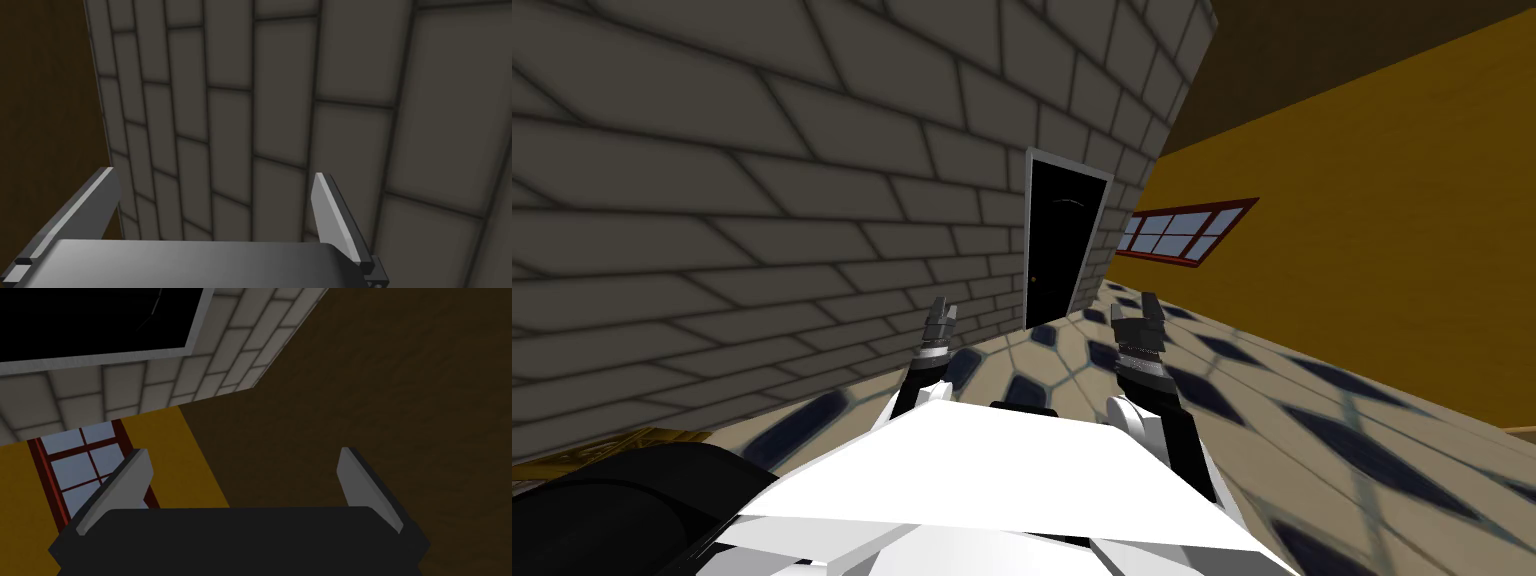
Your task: Pull the door open
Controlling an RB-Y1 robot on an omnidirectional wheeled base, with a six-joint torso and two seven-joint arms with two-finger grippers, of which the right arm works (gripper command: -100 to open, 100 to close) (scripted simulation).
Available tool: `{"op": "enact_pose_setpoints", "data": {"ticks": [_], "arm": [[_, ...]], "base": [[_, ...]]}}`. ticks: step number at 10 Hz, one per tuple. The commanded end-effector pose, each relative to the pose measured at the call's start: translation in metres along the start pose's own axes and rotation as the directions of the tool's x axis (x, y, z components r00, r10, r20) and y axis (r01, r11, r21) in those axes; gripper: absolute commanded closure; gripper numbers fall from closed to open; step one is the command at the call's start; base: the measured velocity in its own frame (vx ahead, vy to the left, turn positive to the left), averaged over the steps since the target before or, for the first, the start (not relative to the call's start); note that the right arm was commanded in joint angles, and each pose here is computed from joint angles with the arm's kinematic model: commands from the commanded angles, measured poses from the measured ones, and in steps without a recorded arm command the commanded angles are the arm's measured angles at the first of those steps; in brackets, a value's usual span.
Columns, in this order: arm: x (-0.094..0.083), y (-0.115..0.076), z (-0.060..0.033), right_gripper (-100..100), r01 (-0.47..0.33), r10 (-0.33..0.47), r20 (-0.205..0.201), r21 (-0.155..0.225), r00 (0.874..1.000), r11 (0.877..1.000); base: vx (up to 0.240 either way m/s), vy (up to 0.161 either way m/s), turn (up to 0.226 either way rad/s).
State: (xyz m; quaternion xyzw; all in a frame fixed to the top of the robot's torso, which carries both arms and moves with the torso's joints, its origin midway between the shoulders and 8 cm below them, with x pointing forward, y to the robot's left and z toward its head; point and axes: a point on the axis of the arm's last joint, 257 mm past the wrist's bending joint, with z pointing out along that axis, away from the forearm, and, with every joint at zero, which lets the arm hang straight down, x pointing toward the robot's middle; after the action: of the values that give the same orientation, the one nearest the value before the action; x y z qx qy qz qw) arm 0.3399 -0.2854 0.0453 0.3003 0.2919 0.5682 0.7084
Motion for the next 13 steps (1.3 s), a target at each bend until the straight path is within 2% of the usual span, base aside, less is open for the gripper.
{"op": "enact_pose_setpoints", "data": {"ticks": [1,3,4,6,7,10,13], "arm": [[0.007,-0.009,0.0010,-100,-0.069,0.069,-0.011,0.008,0.998,0.998],[0.016,-0.018,0.0020,-100,-0.145,0.146,-0.022,0.019,0.989,0.989],[0.024,-0.027,0.0028,-100,-0.209,0.210,-0.031,0.030,0.977,0.977],[0.033,-0.036,0.0034,-100,-0.278,0.280,-0.039,0.045,0.959,0.960],[0.043,-0.046,0.0039,-100,-0.353,0.356,-0.047,0.063,0.933,0.933],[0.061,-0.063,0.0041,-100,-0.467,0.474,-0.056,0.098,0.879,0.879],[0.082,-0.082,0.0033,-100,-0.583,0.595,-0.058,0.144,0.801,0.799]], "base": [[0.031,0.015,0.018],[0.088,-0.005,0.031],[0.129,-0.034,0.028],[0.098,-0.015,0.026],[0.105,0.008,0.027],[0.096,-0.001,0.029],[0.082,-0.014,0.031]]}}
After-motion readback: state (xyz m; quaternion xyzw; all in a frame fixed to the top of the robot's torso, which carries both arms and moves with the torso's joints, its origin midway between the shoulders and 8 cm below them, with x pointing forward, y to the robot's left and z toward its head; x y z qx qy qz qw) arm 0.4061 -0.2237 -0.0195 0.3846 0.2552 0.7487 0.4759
